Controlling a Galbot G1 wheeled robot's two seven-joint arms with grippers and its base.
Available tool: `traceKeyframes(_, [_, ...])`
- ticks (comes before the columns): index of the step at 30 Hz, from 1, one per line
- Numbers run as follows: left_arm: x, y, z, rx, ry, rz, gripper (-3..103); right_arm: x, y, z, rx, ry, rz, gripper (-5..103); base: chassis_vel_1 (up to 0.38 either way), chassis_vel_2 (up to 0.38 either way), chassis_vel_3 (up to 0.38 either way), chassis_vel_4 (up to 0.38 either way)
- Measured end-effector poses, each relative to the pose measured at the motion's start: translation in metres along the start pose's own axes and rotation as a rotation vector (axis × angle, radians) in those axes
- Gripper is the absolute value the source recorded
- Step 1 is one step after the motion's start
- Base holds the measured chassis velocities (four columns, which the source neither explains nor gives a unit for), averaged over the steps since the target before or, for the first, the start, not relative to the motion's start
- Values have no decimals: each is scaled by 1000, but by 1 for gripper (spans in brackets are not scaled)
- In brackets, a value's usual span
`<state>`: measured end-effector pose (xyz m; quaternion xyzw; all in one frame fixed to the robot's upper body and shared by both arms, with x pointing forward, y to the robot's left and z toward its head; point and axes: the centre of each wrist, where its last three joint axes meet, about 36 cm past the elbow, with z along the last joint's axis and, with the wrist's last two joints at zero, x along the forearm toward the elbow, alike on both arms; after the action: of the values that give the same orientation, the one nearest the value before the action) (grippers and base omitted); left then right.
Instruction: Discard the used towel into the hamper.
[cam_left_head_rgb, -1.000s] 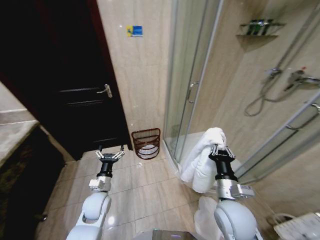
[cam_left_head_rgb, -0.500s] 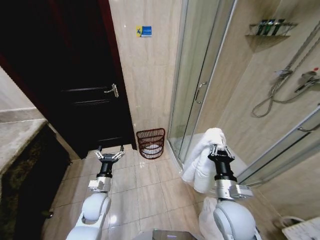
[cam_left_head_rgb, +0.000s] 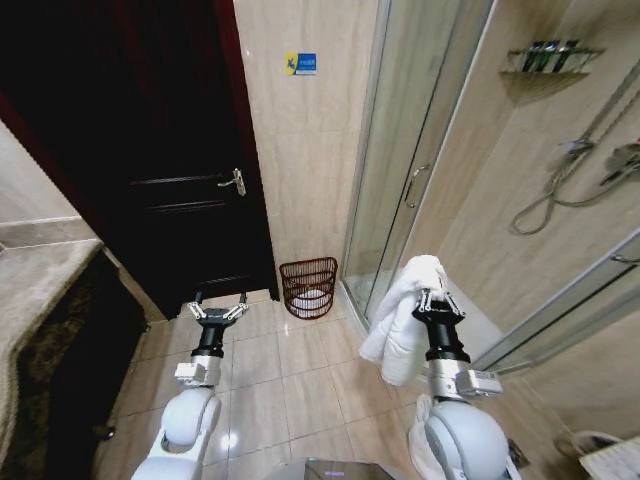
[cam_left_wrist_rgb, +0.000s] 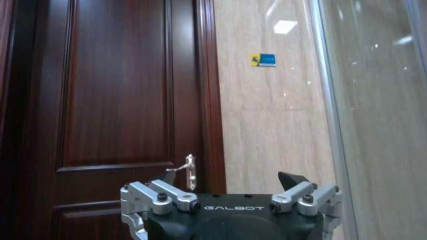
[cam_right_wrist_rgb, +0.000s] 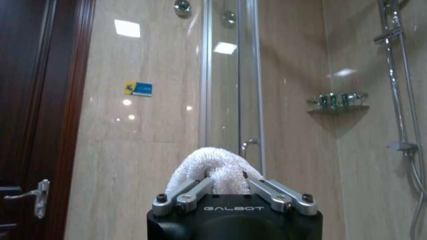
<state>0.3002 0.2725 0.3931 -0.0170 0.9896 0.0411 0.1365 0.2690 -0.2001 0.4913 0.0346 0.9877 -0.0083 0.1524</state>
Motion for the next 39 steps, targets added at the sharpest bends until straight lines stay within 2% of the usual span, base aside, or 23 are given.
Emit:
traceKeyframes(15, [2, -4, -3, -6, 36, 3, 100, -4, -1, 1, -6, -11, -10, 7, 87, 126, -72, -102])
traceKeyframes(21, [2, -4, 0, -6, 26, 2, 100, -5, -1, 1, -27, -16, -16, 7, 108, 135, -15, -30])
traceKeyframes(23, [0, -3, 2, -5, 3, -2, 100, -6, -1, 1, -38, -15, -19, 7, 73, 59, 48, 38])
traceKeyframes(28, [1, -4, 3, -3, 1, -8, 100, -10, -3, 1, -37, -22, -24, 7, 17, 8, 29, 33])
traceKeyframes(36, [9, -6, 8, -19, 31, -25, 100, -28, -13, -12, -78, -44, -50, 7, 0, 0, 0, 0])
traceKeyframes(39, [17, -9, 15, -35, 60, -51, 100, -58, -25, -27, -111, -91, -116, 7, 0, 0, 0, 0])
